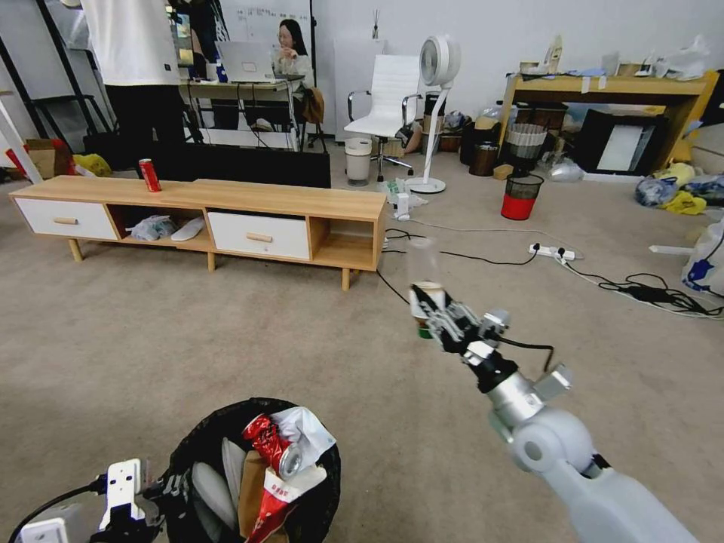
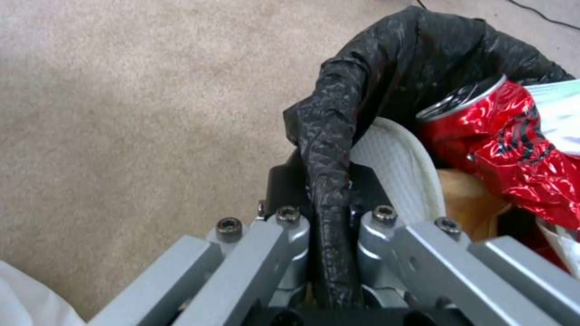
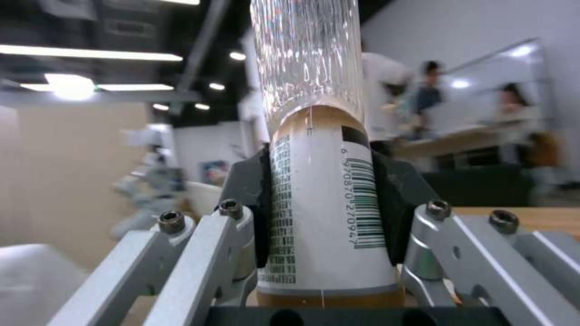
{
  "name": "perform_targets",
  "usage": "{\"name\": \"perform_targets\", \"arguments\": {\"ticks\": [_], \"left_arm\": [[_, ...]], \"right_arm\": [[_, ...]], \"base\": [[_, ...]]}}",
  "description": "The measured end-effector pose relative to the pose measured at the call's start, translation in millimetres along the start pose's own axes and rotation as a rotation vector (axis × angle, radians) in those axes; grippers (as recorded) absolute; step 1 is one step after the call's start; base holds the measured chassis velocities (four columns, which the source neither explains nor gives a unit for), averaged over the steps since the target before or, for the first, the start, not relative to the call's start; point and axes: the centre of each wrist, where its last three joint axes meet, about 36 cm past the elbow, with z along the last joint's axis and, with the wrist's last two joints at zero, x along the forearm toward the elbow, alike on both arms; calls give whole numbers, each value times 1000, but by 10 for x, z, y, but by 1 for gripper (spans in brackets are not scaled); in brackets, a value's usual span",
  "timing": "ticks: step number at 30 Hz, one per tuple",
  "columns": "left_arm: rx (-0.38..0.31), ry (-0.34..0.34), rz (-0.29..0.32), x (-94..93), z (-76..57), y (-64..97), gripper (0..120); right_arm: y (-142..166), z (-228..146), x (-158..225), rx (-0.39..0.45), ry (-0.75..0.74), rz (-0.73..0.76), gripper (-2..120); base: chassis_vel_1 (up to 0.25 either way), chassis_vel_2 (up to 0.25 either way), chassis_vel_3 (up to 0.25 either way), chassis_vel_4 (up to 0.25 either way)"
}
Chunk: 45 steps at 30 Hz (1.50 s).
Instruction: Pick up the trash bin and place the garbage on the floor into it.
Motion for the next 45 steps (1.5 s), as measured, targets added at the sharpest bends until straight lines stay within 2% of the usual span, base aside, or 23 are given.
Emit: {"name": "perform_targets", "arguments": {"ticks": [5, 10, 17, 24, 31, 45], "left_arm": [[4, 5, 0, -1, 8, -8, 4], [7, 7, 4, -4, 4, -10, 4], [17, 11, 9, -3, 5, -9, 4], [21, 15, 11, -2, -2, -2, 4], [20, 14, 13, -4, -8, -1, 4], [26, 13, 22, -12, -22, -7, 4]], "right_arm": [[132, 28, -284, -52, -12, -119, 32], [349, 13, -787, -120, -58, -270, 32], [571, 188, -1197, -187, -91, -392, 32], [826, 414, -1444, -240, -108, -451, 32], [906, 499, -1341, -266, -68, -494, 32], [820, 604, -747, -281, 75, -554, 32]], "base": [[0, 0, 0, 0], [0, 0, 0, 0], [0, 0, 0, 0], [0, 0, 0, 0], [0, 0, 0, 0], [0, 0, 0, 0]]}}
